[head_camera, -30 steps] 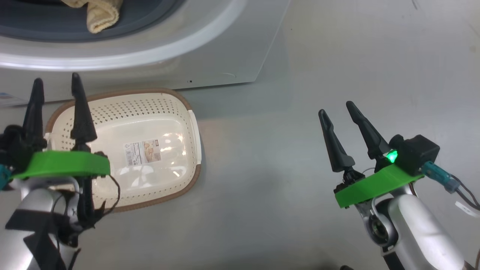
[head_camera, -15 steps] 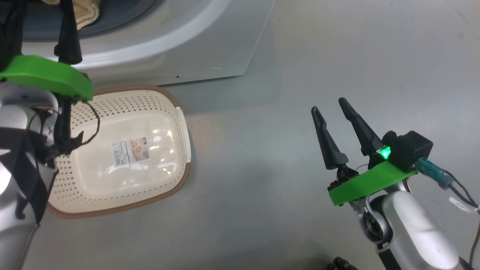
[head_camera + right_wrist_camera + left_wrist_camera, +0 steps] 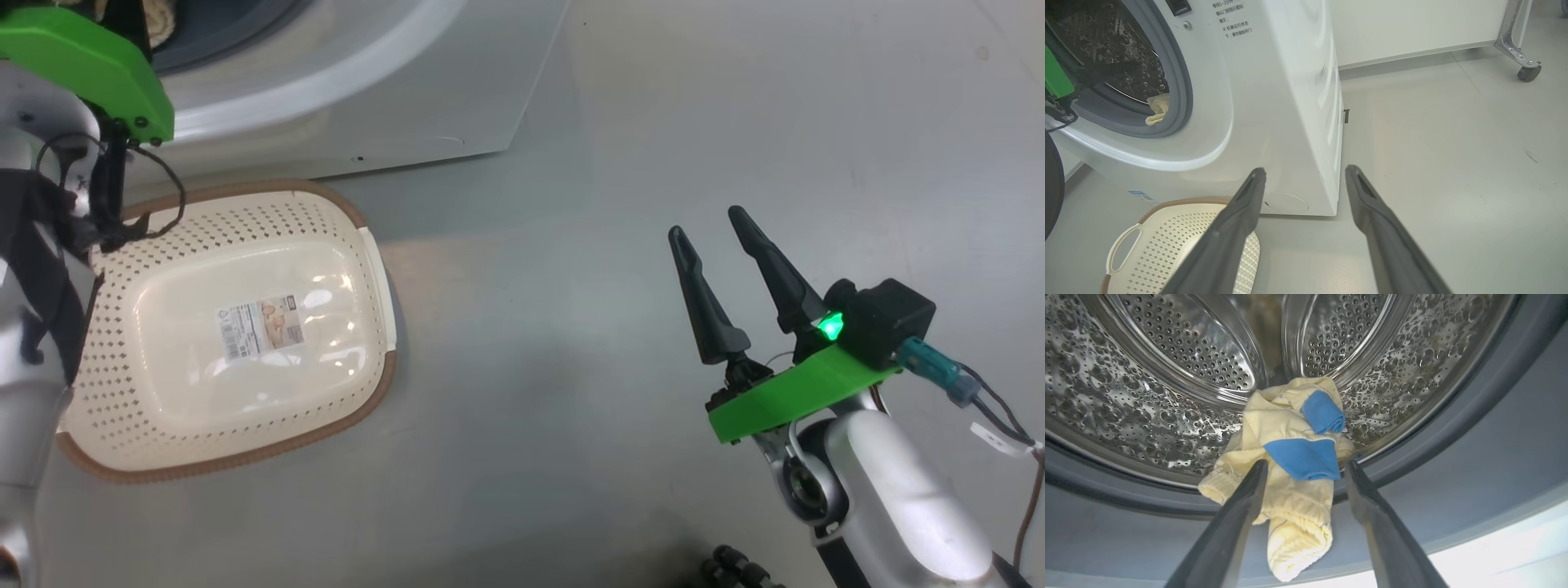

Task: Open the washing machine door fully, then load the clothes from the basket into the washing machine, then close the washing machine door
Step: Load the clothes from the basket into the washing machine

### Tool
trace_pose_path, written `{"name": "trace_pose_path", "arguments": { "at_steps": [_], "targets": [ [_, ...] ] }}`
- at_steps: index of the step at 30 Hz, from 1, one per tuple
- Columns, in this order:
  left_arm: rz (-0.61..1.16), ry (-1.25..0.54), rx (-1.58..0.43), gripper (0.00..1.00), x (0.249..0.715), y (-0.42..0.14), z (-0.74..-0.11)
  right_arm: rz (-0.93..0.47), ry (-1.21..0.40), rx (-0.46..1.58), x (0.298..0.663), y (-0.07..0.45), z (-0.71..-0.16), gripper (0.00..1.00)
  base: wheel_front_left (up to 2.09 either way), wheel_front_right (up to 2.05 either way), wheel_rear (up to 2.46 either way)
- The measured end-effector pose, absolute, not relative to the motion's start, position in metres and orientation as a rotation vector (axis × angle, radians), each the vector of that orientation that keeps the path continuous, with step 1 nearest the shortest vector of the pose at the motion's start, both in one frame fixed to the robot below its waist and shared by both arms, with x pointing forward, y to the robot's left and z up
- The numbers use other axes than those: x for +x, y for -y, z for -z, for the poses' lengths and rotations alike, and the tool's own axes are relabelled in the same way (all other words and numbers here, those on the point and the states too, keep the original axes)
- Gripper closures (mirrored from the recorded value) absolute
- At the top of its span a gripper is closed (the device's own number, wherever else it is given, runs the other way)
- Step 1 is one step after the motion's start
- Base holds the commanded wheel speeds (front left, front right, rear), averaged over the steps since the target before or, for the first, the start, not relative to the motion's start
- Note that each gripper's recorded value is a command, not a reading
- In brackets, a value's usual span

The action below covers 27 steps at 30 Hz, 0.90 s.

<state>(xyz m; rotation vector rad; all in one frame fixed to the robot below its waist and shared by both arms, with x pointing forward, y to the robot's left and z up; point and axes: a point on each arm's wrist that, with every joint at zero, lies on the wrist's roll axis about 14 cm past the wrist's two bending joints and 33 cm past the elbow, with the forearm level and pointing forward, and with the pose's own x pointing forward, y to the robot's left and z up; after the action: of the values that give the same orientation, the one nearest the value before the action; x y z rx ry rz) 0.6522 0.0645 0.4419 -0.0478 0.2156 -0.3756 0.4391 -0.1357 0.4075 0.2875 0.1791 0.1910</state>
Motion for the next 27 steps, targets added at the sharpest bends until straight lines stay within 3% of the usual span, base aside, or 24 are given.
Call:
{"name": "trace_pose_path", "arguments": {
  "at_steps": [27],
  "targets": [
    [0.425,-0.625,0.149,0.00,0.664,-0.051,-0.369,-0.177,-0.234,0.296,0.433,0.137,-0.389,0.00,0.00,0.00,0.00]
  ]
}}
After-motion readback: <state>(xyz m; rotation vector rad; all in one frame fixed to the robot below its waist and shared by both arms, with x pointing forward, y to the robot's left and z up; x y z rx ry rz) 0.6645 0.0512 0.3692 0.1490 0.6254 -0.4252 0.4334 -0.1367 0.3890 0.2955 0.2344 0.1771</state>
